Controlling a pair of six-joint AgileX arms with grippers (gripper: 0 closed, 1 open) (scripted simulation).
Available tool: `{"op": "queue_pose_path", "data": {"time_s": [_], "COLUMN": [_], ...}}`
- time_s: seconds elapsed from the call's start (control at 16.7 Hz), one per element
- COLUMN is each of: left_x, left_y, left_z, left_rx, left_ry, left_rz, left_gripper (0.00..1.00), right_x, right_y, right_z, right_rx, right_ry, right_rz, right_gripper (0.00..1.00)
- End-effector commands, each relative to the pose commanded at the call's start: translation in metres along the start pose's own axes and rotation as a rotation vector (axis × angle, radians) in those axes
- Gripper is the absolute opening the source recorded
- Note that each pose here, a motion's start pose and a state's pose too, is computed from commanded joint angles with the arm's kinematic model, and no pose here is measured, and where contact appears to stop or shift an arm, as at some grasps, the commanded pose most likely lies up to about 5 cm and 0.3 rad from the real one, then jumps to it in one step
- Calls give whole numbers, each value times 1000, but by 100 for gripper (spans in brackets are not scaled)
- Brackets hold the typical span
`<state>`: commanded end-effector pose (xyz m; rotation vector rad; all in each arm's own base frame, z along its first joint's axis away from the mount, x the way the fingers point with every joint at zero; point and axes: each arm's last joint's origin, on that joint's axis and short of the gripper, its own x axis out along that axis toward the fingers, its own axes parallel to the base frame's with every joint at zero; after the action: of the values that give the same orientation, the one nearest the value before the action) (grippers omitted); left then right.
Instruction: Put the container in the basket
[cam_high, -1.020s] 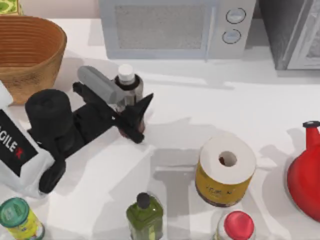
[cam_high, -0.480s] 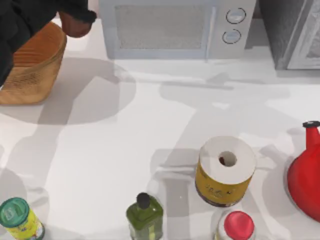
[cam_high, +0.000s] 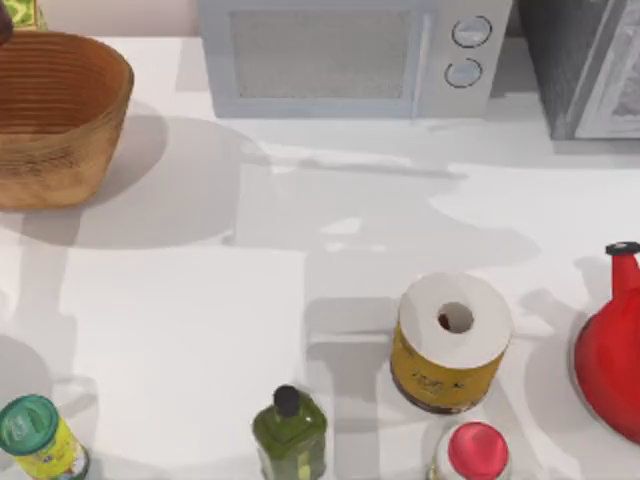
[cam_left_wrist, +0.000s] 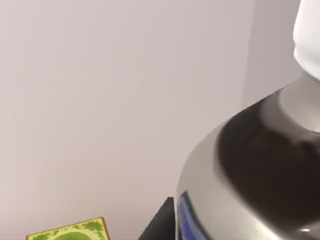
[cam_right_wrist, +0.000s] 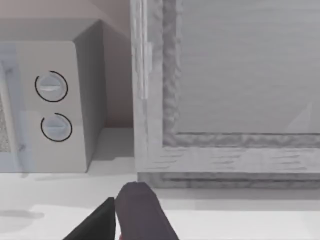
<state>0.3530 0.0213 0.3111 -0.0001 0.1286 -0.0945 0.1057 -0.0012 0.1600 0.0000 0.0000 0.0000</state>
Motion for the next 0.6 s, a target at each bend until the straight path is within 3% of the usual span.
{"op": "queue_pose_path", "data": {"time_s": [0.24,0.6], "left_x": [-19,-20], "left_y": [11,11], "left_z": [13,14], "left_rx": [-9,-3], "left_ry": [-15,-24], "left_rz": [90,96], "left_gripper": [0,0], "right_x": [0,0], "right_y": [0,0], "right_z": [0,0], "right_rx": [0,0], "right_ry": [0,0], "right_rz": [0,0], "right_gripper": [100,100]}}
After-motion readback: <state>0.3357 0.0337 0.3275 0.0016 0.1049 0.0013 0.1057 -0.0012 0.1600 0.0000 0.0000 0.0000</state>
